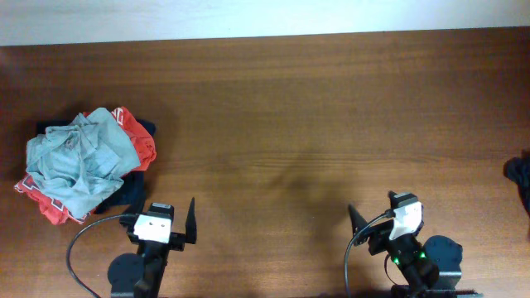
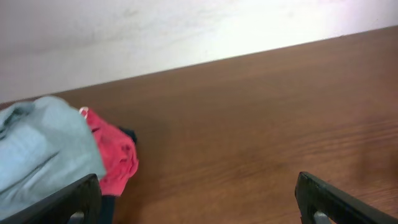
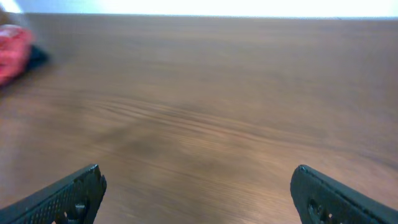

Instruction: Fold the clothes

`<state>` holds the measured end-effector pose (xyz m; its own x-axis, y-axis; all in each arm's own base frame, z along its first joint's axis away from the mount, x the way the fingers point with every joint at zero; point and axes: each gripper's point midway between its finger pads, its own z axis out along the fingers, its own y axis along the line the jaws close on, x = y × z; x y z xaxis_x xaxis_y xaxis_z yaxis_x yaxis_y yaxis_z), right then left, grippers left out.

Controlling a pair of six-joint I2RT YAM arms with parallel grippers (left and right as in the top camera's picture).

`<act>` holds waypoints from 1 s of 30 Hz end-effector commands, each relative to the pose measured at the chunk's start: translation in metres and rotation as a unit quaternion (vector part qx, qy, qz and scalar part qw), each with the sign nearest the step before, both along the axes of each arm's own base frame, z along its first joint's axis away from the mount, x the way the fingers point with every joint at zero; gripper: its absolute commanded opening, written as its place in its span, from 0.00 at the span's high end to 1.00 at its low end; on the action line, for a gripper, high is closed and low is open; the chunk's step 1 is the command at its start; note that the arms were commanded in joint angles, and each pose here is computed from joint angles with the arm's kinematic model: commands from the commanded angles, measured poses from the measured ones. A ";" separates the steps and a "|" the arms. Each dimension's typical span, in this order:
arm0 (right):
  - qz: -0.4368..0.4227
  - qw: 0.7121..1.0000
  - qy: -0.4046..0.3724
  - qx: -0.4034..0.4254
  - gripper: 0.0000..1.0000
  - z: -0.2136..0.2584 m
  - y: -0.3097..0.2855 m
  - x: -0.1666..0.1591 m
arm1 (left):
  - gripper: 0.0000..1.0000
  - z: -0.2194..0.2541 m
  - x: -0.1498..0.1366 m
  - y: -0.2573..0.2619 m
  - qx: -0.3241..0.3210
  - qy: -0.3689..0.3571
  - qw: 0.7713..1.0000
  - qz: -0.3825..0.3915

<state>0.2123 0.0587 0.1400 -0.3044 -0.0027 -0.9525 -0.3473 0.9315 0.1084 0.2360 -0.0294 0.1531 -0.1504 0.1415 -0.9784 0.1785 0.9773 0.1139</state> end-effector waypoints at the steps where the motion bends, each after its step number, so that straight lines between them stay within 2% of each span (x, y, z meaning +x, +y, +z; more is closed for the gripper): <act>1: 0.077 0.996 -0.021 0.042 0.01 0.018 0.027 -0.009 | 0.01 0.011 0.000 -0.010 -0.021 -0.024 0.999 -0.026; 5: 0.054 0.995 -0.073 0.046 0.01 0.062 0.020 -0.007 | 0.01 0.051 0.000 -0.008 -0.040 -0.065 0.997 -0.019; 9: -0.003 0.996 -0.079 0.033 0.01 0.101 0.002 -0.002 | 0.01 0.094 0.004 0.002 -0.041 -0.052 0.998 0.013; 15: -0.088 0.995 0.038 0.012 0.01 0.121 -0.027 0.019 | 0.01 0.125 0.042 -0.001 -0.037 0.066 0.997 0.012; 18: -0.124 0.986 0.112 -0.006 0.01 0.124 -0.040 0.032 | 0.01 0.133 0.068 -0.008 -0.038 0.144 0.989 -0.002; 21: -0.122 0.977 0.173 -0.009 0.01 0.132 -0.041 0.048 | 0.01 0.136 0.088 -0.018 -0.045 0.213 0.976 -0.025; 24: -0.070 0.970 0.230 0.016 0.01 0.128 -0.022 0.061 | 0.01 0.128 0.105 -0.029 -0.058 0.279 0.957 -0.049; 27: -0.071 0.955 0.286 0.016 0.01 0.110 -0.023 0.069 | 0.01 0.109 0.121 -0.037 -0.069 0.319 0.943 -0.067; 28: -0.079 0.950 0.301 0.018 0.01 0.105 -0.026 0.073 | 0.01 0.099 0.125 -0.037 -0.069 0.332 0.938 -0.065; 30: -0.148 0.931 0.329 0.051 0.01 0.098 -0.045 0.081 | 0.01 0.078 0.133 -0.037 -0.069 0.361 0.928 -0.061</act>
